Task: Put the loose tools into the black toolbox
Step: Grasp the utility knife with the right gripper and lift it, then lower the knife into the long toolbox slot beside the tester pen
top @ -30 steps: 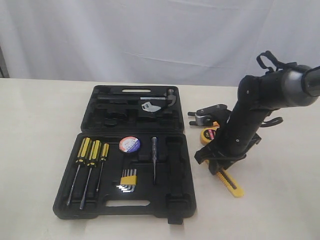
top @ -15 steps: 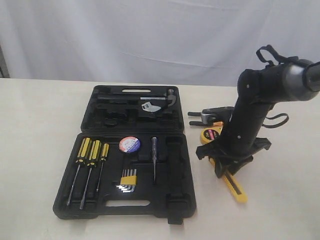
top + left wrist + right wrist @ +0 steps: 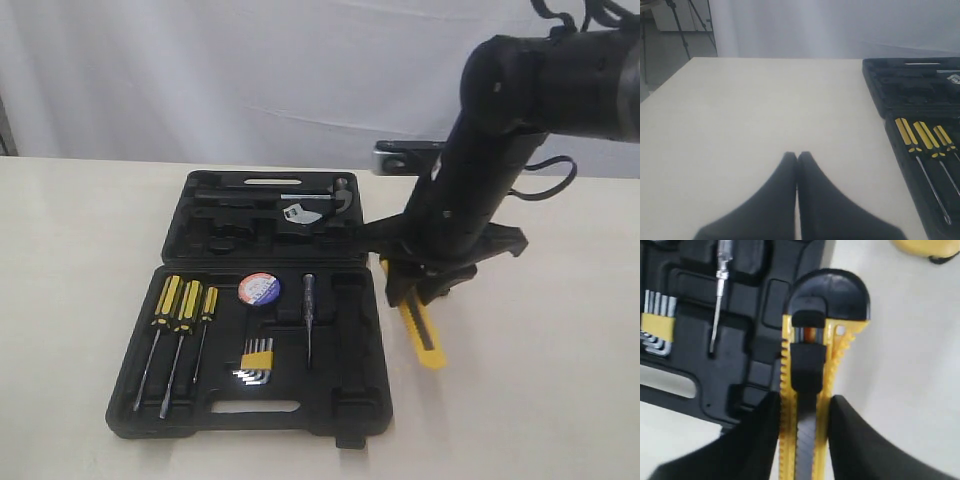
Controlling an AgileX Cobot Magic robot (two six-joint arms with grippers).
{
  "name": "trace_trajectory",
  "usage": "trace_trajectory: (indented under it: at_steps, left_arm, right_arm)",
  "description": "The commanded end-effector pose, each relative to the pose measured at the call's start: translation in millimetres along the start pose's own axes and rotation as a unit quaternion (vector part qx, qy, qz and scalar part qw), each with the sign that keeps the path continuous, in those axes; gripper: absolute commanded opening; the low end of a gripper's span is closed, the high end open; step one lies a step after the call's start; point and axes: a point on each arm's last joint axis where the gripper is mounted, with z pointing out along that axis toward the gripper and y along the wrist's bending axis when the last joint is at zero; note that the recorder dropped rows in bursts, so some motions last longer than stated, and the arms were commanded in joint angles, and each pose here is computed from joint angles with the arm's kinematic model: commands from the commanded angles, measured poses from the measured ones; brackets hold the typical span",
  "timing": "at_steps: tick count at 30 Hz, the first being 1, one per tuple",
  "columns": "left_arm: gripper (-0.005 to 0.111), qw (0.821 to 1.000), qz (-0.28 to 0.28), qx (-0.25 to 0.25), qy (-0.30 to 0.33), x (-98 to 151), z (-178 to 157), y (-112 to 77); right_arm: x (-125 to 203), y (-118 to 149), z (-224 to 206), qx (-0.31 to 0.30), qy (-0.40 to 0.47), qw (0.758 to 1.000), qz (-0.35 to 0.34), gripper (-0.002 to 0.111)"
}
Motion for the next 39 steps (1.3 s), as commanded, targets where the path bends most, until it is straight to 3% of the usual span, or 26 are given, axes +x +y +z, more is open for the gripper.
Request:
trace_trajectory:
  at_steps: [1,8,14,39]
  left_arm:
    - [0.0,1.0,-0.006,0.004,-0.003,0.0,0.2,-0.6]
    - [0.0,1.0,-0.006,0.004,-0.003,0.0,0.2,-0.6]
    - [0.0,1.0,-0.006,0.004,-0.003,0.0,0.2,-0.6]
    - [0.0,1.0,-0.006,0.004,-0.003,0.0,0.2,-0.6]
  right_arm:
    - [-2.0,24.6,4.9,-0.012,-0.024,0.999,0.037,-0.001]
    - [-42.1,48.5,8.0,-0.024,-0.037,0.998,0.04,-0.001]
    - [-64.7,49.9,26.8,0.022,0.009,0.999,0.03,-0.001]
    - [-62.8,41.5,92.6,0.041,0.033,0.996,0.074,-0.001]
